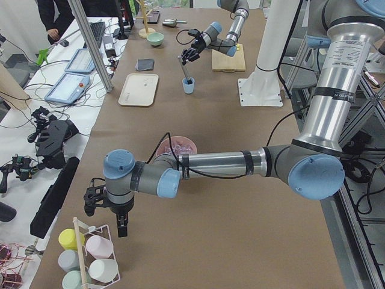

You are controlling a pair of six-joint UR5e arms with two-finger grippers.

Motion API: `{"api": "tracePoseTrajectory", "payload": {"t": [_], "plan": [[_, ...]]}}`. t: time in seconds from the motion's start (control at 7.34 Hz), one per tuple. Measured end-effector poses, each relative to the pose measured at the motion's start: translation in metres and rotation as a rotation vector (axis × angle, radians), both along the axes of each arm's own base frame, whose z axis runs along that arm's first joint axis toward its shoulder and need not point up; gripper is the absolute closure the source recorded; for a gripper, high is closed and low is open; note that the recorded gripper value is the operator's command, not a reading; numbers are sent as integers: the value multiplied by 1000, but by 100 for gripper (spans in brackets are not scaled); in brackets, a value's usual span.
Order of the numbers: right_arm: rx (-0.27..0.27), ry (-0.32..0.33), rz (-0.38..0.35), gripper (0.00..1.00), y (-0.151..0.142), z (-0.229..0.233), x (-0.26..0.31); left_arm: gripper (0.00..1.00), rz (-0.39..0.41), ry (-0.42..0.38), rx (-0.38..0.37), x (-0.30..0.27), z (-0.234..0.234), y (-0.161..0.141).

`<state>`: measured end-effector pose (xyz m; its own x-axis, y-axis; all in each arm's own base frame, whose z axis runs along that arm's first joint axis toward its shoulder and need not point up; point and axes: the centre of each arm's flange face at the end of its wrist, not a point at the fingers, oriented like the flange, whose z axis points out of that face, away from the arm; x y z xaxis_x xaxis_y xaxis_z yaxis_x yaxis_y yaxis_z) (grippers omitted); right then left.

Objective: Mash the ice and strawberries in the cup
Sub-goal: 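Press the steel pestle up and down inside the cup with the right gripper, then lift the pestle out of the cup with the right gripper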

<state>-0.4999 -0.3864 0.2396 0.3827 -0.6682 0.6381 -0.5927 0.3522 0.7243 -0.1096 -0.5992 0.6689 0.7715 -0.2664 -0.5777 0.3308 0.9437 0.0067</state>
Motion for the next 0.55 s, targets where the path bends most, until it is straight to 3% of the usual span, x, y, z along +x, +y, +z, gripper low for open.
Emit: {"api": "tracePoseTrajectory", "payload": {"t": [0.55], "plan": [[6, -15, 5, 100, -2, -9, 3, 2, 1, 0, 2, 1, -2, -4]]}}
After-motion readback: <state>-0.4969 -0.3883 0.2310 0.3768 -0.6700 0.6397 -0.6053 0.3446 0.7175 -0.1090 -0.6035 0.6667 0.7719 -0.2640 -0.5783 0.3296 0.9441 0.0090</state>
